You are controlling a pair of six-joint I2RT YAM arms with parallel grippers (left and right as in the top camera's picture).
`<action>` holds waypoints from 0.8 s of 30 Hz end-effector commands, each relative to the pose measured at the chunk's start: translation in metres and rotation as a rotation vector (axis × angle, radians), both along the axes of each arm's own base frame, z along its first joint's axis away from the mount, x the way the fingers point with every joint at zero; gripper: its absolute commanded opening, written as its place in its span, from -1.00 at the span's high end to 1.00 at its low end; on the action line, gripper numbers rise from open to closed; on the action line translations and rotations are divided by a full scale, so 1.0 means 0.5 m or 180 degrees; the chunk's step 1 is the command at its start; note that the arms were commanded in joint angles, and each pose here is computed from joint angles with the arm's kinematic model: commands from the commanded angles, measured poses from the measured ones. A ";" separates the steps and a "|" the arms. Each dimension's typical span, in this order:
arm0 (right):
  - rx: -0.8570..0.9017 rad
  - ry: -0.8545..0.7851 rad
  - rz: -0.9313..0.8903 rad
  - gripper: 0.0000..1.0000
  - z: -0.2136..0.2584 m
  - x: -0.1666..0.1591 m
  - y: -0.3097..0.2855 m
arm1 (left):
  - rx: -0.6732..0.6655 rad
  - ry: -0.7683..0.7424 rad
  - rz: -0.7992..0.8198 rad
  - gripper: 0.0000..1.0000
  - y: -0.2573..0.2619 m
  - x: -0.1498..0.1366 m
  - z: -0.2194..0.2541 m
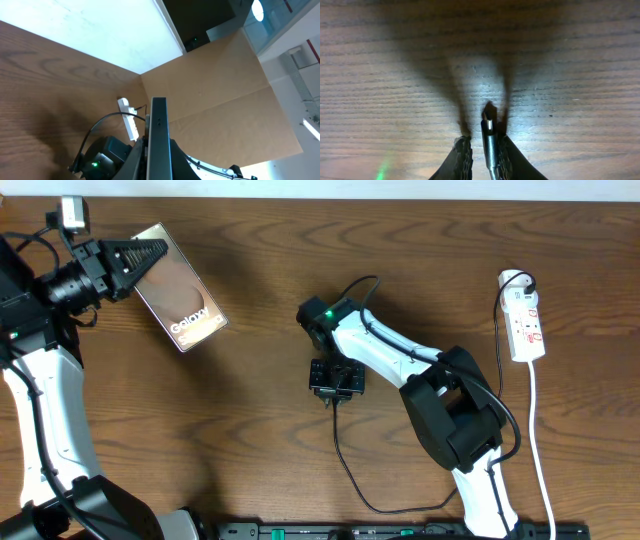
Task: Plug charger to phone and switch on socket
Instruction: 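Lower the right gripper and close it on the USB-C plug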
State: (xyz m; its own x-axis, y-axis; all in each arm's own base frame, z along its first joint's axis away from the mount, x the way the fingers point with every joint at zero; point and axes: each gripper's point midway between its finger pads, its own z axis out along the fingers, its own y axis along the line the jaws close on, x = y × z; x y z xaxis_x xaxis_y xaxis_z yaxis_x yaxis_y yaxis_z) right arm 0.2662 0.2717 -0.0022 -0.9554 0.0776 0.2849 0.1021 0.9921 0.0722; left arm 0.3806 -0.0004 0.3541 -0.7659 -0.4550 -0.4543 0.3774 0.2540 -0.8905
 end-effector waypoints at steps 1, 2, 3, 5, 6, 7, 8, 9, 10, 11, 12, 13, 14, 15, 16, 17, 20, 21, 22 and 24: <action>-0.0197 0.0029 0.0033 0.69 -0.049 0.003 -0.024 | 0.0005 -0.0065 -0.0085 0.85 -0.005 -0.011 0.012; -0.0196 0.0029 0.0033 0.70 -0.049 0.003 -0.024 | 0.0006 -0.0066 -0.0085 0.85 -0.005 -0.011 0.012; -0.0197 0.0030 0.0033 0.71 -0.049 0.002 -0.024 | 0.0006 -0.0068 -0.0085 0.85 -0.005 -0.011 0.012; -0.0197 0.0030 0.0033 0.73 -0.049 0.002 -0.024 | 0.0005 -0.0065 -0.0085 0.85 -0.005 -0.011 0.012; -0.0197 0.0031 0.0033 0.74 -0.049 0.002 -0.024 | 0.0006 -0.0066 -0.0085 0.85 -0.005 -0.011 0.012; -0.0200 0.0034 0.0033 0.75 -0.049 0.002 -0.025 | 0.0006 -0.0068 -0.0085 0.85 -0.005 -0.011 0.012; -0.0201 0.0036 0.0033 0.77 -0.049 0.002 -0.025 | 0.0005 -0.0065 -0.0085 0.85 -0.005 -0.011 0.012; -0.0203 0.0038 0.0033 0.78 -0.049 0.001 -0.025 | 0.0005 -0.0065 -0.0085 0.85 -0.005 -0.011 0.012; -0.0203 0.0038 0.0033 0.79 -0.049 0.001 -0.025 | 0.0006 -0.0068 -0.0085 0.85 -0.005 -0.011 0.012; -0.0203 0.0038 0.0033 0.81 -0.049 0.001 -0.025 | 0.0005 -0.0065 -0.0085 0.85 -0.005 -0.011 0.012; -0.0202 0.0039 0.0033 0.83 -0.049 0.001 -0.025 | 0.0006 -0.0066 -0.0085 0.85 -0.005 -0.011 0.012; -0.0202 0.0040 0.0033 0.84 -0.049 0.001 -0.025 | 0.0005 -0.0065 -0.0085 0.85 -0.005 -0.011 0.012; -0.0191 0.0047 0.0031 0.84 -0.049 0.000 -0.024 | 0.0005 -0.0065 -0.0085 0.85 -0.005 -0.011 0.012; -0.0187 0.0051 0.0029 0.85 -0.049 0.000 -0.023 | 0.0005 -0.0065 -0.0085 0.85 -0.005 -0.011 0.012; -0.0186 0.0051 0.0029 0.86 -0.048 0.000 -0.023 | 0.0005 -0.0064 -0.0085 0.85 -0.005 -0.011 0.012; -0.0186 0.0051 0.0030 0.87 -0.048 0.000 -0.023 | 0.0005 -0.0064 -0.0085 0.85 -0.005 -0.011 0.012; -0.0186 0.0051 0.0029 0.91 -0.048 0.000 -0.023 | 0.0005 -0.0064 -0.0085 0.85 -0.005 -0.011 0.012; -0.0186 0.0051 0.0029 0.92 -0.048 0.000 -0.023 | 0.0005 -0.0064 -0.0085 0.85 -0.005 -0.011 0.012; -0.0187 0.0052 0.0029 0.93 -0.048 0.000 -0.023 | 0.0005 -0.0064 -0.0085 0.85 -0.005 -0.011 0.012; -0.0177 0.0058 0.0028 0.94 -0.048 -0.001 -0.022 | 0.0005 -0.0064 -0.0085 0.85 -0.005 -0.011 0.012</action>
